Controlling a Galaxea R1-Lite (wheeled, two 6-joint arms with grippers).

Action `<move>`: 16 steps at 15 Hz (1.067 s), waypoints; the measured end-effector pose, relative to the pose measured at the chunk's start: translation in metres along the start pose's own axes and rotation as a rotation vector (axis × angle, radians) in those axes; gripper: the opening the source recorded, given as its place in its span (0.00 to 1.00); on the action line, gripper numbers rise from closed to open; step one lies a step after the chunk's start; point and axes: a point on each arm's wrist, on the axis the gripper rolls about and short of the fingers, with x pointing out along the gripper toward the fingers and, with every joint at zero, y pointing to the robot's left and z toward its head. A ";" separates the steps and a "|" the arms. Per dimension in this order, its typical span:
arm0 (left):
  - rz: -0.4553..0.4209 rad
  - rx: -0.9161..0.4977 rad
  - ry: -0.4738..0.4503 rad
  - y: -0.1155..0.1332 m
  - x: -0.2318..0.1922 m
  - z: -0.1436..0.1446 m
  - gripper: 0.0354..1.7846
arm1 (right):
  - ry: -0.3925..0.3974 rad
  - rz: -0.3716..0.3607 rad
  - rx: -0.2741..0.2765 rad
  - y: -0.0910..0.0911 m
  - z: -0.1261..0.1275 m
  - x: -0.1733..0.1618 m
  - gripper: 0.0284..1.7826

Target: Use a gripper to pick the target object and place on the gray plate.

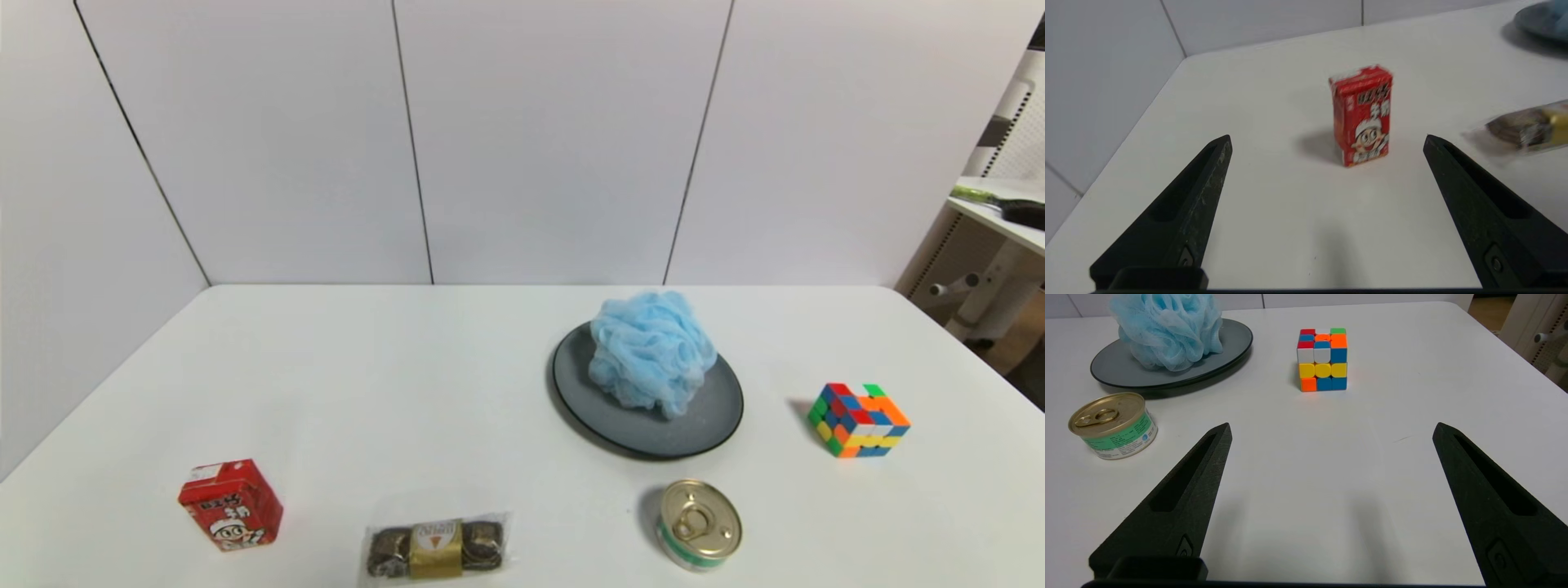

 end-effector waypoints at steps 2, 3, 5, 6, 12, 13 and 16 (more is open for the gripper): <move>0.008 -0.013 0.042 0.000 0.000 -0.005 0.94 | 0.000 0.000 0.000 0.000 0.000 0.000 0.95; 0.009 -0.015 0.043 0.000 0.000 -0.005 0.94 | 0.000 0.000 0.000 0.000 0.000 0.000 0.95; 0.016 -0.047 0.043 0.000 0.000 -0.005 0.94 | 0.000 0.000 0.000 0.000 0.000 0.000 0.95; 0.020 -0.074 0.043 0.000 0.000 -0.005 0.94 | 0.000 0.000 0.000 0.000 0.000 0.000 0.95; 0.047 -0.104 0.044 0.001 0.000 -0.005 0.94 | 0.000 0.000 0.000 0.000 0.000 0.000 0.95; 0.047 -0.103 0.044 0.001 0.000 -0.005 0.94 | 0.000 0.000 0.000 0.000 0.000 0.000 0.95; 0.046 -0.104 0.044 0.001 0.000 -0.005 0.94 | 0.009 -0.001 -0.007 0.000 -0.001 0.000 0.95</move>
